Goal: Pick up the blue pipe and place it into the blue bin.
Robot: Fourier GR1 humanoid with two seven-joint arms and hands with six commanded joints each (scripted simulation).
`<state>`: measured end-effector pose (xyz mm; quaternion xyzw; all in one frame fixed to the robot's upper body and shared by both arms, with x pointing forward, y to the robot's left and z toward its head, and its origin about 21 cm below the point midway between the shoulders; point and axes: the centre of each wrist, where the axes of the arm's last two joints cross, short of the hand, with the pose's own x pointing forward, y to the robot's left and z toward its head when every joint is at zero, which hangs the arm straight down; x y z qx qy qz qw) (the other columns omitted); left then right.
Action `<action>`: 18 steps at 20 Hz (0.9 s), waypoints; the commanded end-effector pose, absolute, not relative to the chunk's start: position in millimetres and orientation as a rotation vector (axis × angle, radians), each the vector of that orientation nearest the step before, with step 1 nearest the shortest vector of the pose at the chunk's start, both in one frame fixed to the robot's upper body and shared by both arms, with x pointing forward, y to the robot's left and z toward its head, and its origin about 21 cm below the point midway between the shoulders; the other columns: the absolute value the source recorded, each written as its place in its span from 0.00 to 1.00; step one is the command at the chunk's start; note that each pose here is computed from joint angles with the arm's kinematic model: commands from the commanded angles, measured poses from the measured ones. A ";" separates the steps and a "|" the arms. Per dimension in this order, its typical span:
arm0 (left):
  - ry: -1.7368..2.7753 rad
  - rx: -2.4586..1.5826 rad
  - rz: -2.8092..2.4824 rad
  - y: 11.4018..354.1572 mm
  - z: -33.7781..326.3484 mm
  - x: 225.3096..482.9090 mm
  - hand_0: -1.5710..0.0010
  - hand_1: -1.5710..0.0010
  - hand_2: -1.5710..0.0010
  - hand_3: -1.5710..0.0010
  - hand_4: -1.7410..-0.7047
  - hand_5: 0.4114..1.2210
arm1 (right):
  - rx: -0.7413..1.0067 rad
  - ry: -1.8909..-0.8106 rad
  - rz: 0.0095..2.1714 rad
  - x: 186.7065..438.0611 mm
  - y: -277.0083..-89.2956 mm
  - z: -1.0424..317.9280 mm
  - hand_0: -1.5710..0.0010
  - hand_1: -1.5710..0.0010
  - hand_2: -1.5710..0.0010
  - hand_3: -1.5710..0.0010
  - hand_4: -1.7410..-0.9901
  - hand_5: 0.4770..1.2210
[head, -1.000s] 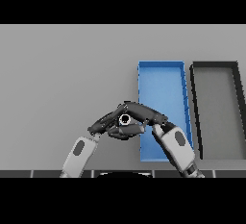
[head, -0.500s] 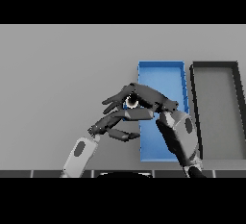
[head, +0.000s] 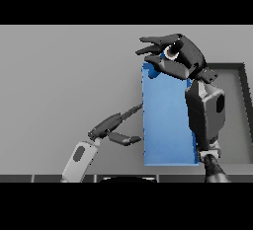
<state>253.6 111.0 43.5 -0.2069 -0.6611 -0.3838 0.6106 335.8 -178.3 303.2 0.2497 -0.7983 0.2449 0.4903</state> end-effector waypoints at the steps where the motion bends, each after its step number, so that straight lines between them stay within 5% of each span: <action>1: -1.518 -0.478 -0.885 113.1 43.5 253.2 1.00 1.00 1.00 1.00 0.76 0.07 | 0.561 -1.923 0.568 341.0 -183.1 296.1 0.00 0.00 0.00 0.00 0.32 1.00; 9: -1.541 -0.466 -0.869 115.7 40.5 255.9 1.00 1.00 1.00 1.00 0.77 0.06 | 0.270 -1.683 0.424 355.2 -235.1 238.4 0.00 0.00 0.00 0.00 0.32 1.00; 18: -1.560 -0.429 -0.879 117.7 42.6 258.0 1.00 1.00 1.00 1.00 0.78 0.07 | 0.055 -1.368 0.298 350.4 -260.5 149.7 0.00 0.00 0.00 0.00 0.32 1.00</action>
